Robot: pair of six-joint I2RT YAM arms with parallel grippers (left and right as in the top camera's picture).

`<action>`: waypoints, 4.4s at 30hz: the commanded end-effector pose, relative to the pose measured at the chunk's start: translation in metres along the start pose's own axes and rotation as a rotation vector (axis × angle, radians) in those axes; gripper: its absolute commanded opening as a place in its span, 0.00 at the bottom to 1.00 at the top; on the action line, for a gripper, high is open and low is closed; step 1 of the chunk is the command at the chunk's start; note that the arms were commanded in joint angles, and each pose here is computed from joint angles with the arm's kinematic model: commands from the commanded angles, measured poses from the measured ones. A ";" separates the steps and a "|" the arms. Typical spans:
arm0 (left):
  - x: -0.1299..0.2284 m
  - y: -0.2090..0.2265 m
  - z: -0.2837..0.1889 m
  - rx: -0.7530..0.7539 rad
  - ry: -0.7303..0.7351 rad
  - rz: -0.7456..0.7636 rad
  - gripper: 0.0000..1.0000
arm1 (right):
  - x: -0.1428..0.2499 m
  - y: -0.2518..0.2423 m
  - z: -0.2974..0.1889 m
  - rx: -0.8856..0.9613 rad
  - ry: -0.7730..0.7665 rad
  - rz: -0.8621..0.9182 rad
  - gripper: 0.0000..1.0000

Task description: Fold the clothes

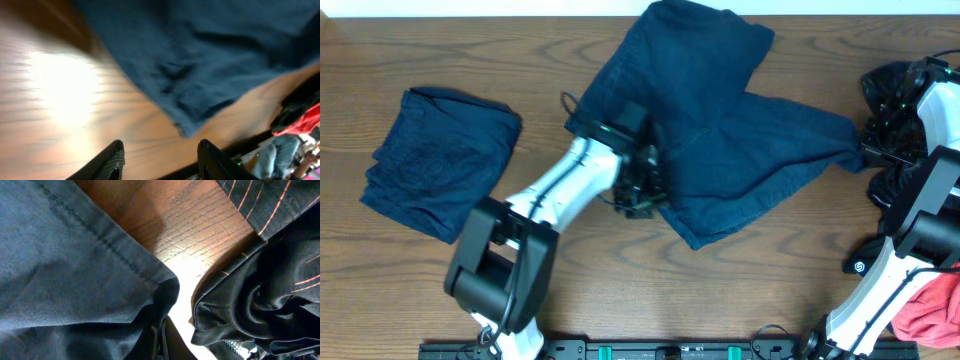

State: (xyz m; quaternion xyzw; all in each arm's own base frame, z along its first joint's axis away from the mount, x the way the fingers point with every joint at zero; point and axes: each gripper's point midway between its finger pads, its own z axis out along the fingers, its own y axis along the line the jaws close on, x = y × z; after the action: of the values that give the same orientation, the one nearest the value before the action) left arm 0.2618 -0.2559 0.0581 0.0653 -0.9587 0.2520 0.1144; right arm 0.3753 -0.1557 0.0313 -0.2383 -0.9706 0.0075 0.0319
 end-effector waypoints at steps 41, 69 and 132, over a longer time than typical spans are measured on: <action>0.030 0.149 -0.102 -0.265 -0.194 -0.363 0.08 | 0.032 0.069 -0.006 -0.086 0.086 -0.188 0.01; 0.063 0.043 0.040 -0.010 -0.432 -0.599 0.82 | 0.029 0.071 -0.006 -0.094 0.073 -0.192 0.01; 0.162 0.107 -0.096 -0.051 -0.498 -0.093 0.06 | 0.096 0.057 -0.298 -0.235 -0.762 -0.296 0.01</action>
State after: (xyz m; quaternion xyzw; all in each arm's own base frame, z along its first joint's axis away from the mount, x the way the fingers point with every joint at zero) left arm 0.0981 -0.1329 0.1309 0.1475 -0.9622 0.2094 -0.0921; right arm 0.3311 -0.0598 0.3261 -0.0965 -0.9344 -0.0324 -0.3413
